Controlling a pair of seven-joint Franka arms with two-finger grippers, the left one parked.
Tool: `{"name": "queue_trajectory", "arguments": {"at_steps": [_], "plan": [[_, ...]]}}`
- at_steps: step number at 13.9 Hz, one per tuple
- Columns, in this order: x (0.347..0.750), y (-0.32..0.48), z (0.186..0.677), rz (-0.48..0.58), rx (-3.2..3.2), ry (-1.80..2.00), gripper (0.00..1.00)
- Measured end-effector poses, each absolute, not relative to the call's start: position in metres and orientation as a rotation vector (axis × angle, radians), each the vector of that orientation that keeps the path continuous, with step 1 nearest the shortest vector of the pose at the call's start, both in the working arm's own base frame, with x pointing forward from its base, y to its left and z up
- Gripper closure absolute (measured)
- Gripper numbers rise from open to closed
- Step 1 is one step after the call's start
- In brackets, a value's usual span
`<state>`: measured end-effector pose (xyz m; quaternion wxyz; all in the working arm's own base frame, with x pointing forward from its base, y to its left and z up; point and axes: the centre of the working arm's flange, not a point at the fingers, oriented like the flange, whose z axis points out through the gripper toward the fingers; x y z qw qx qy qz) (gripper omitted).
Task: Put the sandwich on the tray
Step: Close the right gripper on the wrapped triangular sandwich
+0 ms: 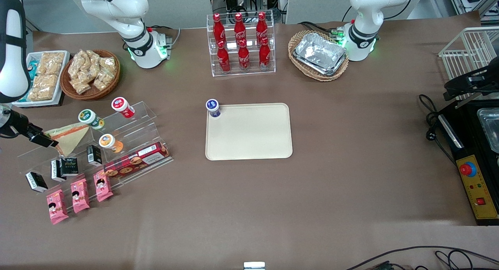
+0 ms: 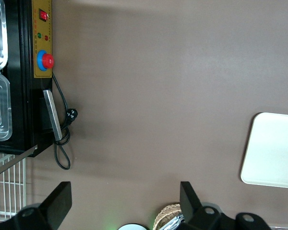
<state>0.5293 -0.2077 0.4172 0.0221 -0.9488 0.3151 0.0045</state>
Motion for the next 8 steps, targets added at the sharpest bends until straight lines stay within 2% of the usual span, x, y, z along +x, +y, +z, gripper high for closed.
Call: {"name": "queue_trajectory", "arguments": {"at_steps": [8], "plan": [[0.531, -0.209, 0.392, 0.006, -2.957, 0.967, 0.0]]}}
